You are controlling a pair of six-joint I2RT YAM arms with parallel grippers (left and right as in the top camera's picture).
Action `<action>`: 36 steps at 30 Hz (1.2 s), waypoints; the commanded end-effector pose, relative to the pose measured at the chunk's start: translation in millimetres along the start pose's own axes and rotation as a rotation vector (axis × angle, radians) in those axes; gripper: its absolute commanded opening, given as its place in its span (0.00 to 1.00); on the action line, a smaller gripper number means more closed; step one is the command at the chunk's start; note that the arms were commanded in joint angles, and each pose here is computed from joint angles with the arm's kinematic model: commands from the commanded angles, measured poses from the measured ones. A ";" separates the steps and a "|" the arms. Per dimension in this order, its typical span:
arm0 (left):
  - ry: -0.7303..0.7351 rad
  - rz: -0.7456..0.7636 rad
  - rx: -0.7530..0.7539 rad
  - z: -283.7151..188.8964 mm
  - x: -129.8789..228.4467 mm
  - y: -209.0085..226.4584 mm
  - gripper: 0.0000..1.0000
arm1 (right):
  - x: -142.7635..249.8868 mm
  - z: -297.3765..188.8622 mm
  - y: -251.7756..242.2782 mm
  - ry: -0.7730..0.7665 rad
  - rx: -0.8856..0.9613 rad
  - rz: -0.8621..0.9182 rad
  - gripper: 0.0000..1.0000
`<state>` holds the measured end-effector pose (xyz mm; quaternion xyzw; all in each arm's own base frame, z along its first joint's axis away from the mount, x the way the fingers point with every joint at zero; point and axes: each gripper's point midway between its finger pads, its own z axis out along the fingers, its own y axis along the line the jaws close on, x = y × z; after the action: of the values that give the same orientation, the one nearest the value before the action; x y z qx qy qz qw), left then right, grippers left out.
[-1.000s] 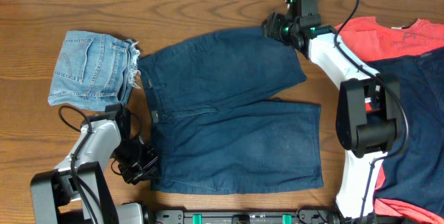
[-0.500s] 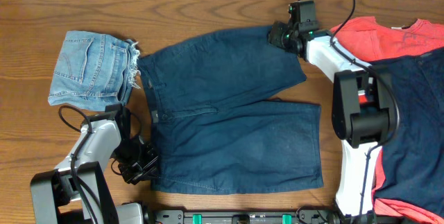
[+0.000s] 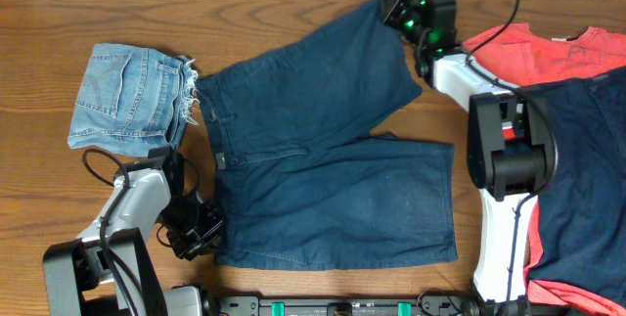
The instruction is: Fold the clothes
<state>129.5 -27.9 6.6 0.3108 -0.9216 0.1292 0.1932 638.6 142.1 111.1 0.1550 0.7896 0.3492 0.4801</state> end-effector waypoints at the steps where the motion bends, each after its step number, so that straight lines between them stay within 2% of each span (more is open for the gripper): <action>1: -0.007 0.010 -0.006 -1.3 -0.7 1.6 0.07 | -18.6 -8.9 -26.5 -0.007 0.036 0.081 0.91; 5: -0.007 0.011 -0.006 -1.3 -0.7 1.6 0.12 | -3.7 -16.6 -44.0 0.109 0.047 0.026 0.99; 12: -0.009 0.012 -0.005 -1.7 -1.1 1.3 0.14 | 28.5 -51.6 -60.5 0.358 0.104 -0.019 0.97; 14: -0.013 0.027 -0.002 -3.2 -2.5 0.1 0.14 | 39.7 -71.2 -67.9 0.445 0.166 -0.030 0.89; 16: -0.019 0.047 0.000 -7.1 -4.2 -2.0 0.14 | 50.2 -90.7 -75.9 0.523 0.225 -0.034 0.74; 18: -0.027 0.073 0.002 -12.2 -6.5 -4.6 0.14 | 60.9 -108.0 -85.7 0.592 0.289 -0.030 0.66; 21: -0.054 0.109 0.012 -23.6 -12.1 -10.9 0.14 | 80.0 -128.0 -93.4 0.697 0.333 -0.030 0.47; 25: -0.117 0.141 0.035 -41.7 -23.1 -21.7 0.14 | 103.5 -157.3 -108.8 0.821 0.455 -0.013 0.41; 28: -0.163 0.161 0.052 -50.9 -30.0 -27.8 0.14 | 107.8 -165.3 -114.8 0.849 0.500 -0.036 0.36; 30: -0.195 0.178 0.071 -54.9 -35.5 -33.0 0.14 | 108.0 -165.8 -115.5 0.852 0.502 -0.048 0.21; 31: -0.214 0.187 0.086 -56.6 -39.1 -36.6 0.14 | 106.4 -165.2 -117.1 0.845 0.509 -0.054 0.09; 32: -0.224 0.193 0.102 -57.6 -41.3 -40.1 0.14 | 103.2 -165.3 -120.5 0.835 0.522 -0.060 0.01; 36: -0.246 0.226 0.188 -61.8 -46.1 -57.4 0.14 | 81.5 -176.4 -137.2 0.783 0.587 -0.028 0.01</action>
<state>204.8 -18.7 40.0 0.2459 -0.9538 0.1644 0.0529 453.1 49.5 1.0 0.1101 0.9782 0.1634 0.0655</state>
